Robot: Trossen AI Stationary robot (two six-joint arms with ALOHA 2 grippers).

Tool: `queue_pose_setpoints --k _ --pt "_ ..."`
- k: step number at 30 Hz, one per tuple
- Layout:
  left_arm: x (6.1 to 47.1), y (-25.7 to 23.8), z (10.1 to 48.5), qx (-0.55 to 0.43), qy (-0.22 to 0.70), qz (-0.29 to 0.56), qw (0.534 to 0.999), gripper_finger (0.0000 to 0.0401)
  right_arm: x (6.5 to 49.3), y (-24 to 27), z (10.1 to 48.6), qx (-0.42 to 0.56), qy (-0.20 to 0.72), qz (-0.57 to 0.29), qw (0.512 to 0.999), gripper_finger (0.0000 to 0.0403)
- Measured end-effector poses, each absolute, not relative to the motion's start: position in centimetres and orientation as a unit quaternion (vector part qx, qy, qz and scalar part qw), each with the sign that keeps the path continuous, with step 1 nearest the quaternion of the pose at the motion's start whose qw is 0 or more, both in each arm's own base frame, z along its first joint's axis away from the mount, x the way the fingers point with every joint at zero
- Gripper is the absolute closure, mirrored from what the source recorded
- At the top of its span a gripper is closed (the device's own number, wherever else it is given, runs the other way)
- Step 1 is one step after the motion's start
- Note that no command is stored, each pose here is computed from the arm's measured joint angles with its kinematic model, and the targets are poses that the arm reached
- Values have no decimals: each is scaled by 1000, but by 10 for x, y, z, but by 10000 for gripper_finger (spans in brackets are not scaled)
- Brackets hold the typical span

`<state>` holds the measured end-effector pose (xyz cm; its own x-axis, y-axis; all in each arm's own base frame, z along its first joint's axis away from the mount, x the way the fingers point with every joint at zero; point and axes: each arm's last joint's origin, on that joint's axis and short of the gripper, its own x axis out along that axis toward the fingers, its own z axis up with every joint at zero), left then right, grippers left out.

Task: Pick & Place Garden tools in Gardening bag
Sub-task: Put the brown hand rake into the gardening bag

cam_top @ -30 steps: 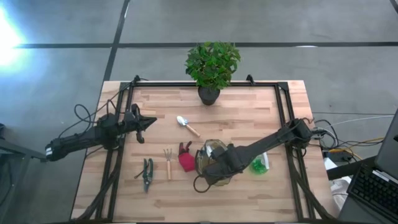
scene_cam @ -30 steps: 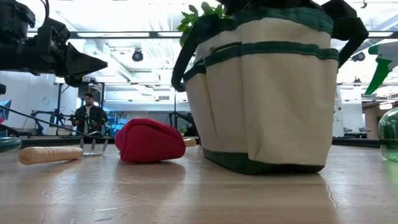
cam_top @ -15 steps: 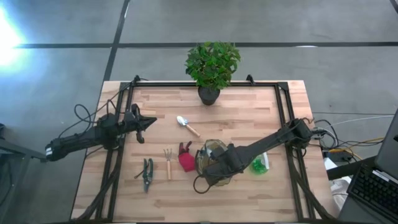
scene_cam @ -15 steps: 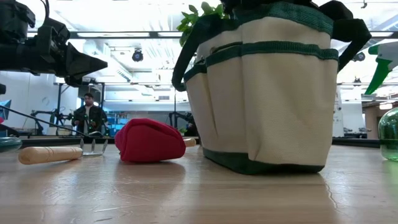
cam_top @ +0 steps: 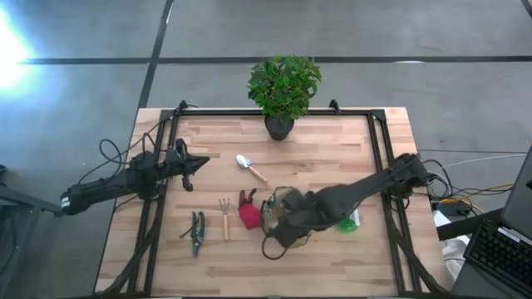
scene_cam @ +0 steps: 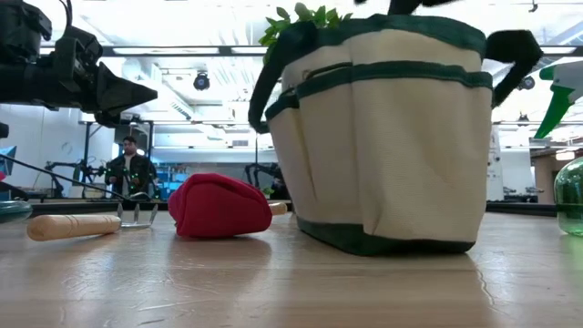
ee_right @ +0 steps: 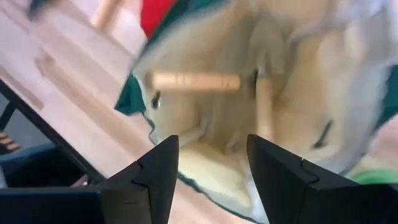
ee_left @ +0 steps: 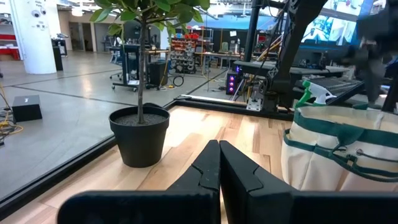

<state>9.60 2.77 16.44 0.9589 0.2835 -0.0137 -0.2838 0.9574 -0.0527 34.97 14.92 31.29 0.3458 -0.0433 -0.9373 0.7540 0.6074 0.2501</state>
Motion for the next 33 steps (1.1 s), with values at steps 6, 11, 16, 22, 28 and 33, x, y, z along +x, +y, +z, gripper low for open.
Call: queue_pose_setpoints --k 6,11,16,22,28,33 --pt "96 28 164 -27 3 143 989 398 334 136 337 268 472 -296 786 237" --pt "96 28 164 -27 3 144 989 398 328 123 345 204 488 -285 799 249" --pt "96 28 164 -27 4 143 989 398 321 115 347 121 492 -301 808 264" --pt "96 28 164 -27 4 143 989 398 309 108 350 50 498 -339 797 284" --pt "96 28 164 -27 4 143 989 398 297 102 349 -10 525 -302 796 317" --pt "96 28 164 -27 4 143 989 398 271 88 350 -6 514 -309 800 360"
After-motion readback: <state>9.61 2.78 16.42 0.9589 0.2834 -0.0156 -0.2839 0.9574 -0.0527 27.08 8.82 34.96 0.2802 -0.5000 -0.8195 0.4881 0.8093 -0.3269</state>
